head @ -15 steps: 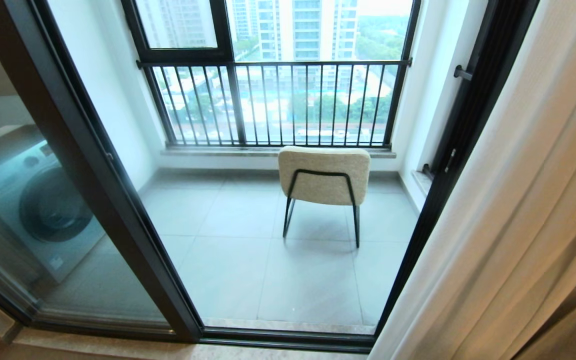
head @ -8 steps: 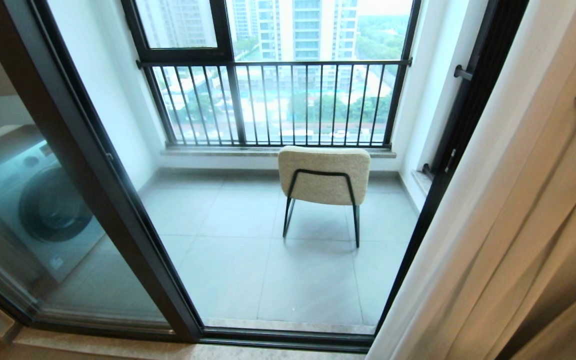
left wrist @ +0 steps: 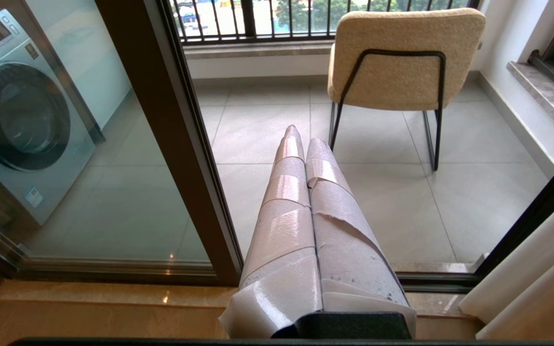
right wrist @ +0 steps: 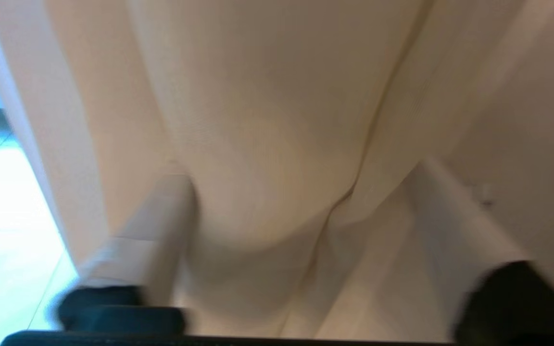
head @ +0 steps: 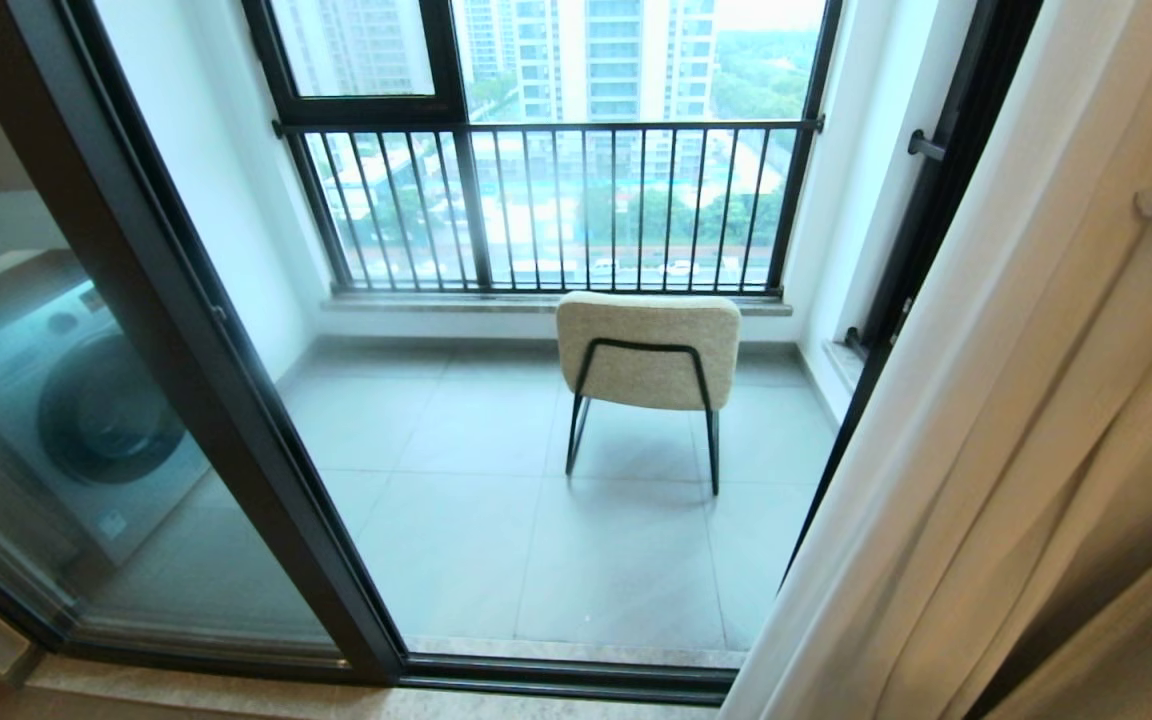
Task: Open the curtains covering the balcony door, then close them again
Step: Close the inner curtains on both sides
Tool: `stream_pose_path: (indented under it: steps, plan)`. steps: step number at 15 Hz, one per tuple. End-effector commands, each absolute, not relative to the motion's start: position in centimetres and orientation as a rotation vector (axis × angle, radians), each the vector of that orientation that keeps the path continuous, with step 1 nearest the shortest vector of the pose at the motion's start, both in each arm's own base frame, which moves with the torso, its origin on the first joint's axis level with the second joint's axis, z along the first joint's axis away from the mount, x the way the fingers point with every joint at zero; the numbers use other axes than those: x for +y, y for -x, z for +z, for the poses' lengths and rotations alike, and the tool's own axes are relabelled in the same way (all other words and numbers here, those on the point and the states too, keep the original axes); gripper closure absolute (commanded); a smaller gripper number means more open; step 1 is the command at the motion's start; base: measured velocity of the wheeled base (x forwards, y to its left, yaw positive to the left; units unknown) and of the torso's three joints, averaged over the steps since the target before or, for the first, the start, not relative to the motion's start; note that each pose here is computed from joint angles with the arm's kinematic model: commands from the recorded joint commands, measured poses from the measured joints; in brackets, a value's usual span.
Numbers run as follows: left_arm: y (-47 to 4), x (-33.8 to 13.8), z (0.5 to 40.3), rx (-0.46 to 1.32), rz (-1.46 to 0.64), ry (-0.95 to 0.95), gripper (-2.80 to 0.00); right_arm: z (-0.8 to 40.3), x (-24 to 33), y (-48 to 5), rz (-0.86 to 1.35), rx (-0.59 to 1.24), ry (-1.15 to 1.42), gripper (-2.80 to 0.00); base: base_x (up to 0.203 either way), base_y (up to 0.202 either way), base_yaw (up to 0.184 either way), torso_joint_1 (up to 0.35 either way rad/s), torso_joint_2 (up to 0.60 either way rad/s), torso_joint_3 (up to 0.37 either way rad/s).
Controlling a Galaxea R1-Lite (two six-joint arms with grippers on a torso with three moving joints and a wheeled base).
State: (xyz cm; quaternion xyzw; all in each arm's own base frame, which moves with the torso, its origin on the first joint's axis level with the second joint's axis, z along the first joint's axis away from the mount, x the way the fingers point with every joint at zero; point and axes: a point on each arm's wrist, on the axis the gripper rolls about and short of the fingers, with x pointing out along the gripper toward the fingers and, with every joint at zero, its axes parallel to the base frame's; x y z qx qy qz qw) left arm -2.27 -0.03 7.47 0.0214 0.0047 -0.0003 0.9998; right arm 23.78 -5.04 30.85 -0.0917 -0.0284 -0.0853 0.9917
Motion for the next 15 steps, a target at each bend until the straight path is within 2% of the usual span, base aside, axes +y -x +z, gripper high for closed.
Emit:
stream_pose_path:
  steps: [1,9,15]
  plan:
    - [2.3,0.0,7.5,0.011,0.0,-0.043,0.0,30.8,-5.0,-23.7,-0.167,-0.059,0.186,0.0,0.0,0.0,0.0,0.0,0.0,0.0]
    - [2.3,0.0,7.5,0.011,0.0,-0.043,0.0,32.0,-4.6,-22.6,-0.159,-0.147,0.165,0.0,0.0,0.0,0.0,0.0,0.0,0.0]
    - [2.3,0.0,7.5,0.011,0.0,-0.043,0.0,32.1,-2.3,-20.5,-0.048,-0.219,0.127,0.0,0.0,0.0,0.0,0.0,0.0,0.0]
